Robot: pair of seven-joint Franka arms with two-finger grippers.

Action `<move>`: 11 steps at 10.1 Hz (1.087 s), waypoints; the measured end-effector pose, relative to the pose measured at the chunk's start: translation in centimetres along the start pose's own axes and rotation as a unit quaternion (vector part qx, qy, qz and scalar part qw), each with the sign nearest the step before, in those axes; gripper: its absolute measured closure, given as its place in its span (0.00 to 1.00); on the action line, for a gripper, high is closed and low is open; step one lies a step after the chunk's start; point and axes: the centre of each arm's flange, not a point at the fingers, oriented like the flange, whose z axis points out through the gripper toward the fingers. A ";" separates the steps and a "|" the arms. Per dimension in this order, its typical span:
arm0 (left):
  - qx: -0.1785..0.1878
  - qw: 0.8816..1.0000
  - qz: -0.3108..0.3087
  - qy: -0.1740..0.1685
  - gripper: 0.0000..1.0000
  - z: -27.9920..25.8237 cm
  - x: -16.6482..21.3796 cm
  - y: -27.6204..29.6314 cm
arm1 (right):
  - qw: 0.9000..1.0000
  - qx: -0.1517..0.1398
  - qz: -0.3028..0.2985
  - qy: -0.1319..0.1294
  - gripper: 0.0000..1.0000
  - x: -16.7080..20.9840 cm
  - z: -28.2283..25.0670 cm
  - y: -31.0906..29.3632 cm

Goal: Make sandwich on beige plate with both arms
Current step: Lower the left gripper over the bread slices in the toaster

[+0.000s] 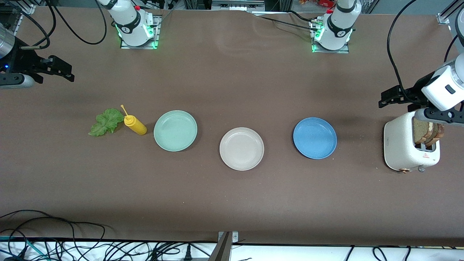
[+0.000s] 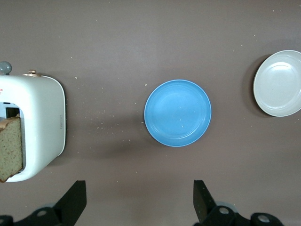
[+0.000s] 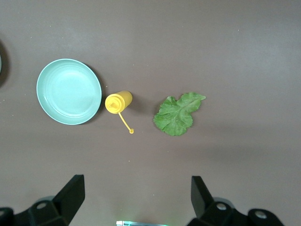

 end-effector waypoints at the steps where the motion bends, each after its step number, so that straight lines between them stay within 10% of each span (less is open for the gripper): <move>1: 0.003 1.000 -0.004 0.000 0.00 0.1 0.1 -0.2 | 1.000 0.000 0.001 0.000 0.00 0.0 0.0 0.1; 4: 0.051 0.996 -0.075 -0.025 0.00 5.8 1.9 -12.2 | 1.000 0.000 0.002 0.000 0.00 0.0 -0.1 0.2; 11: 0.089 0.996 -0.017 -0.022 0.00 6.9 2.5 -17.0 | 1.000 0.000 0.002 0.000 0.00 0.0 -0.1 0.2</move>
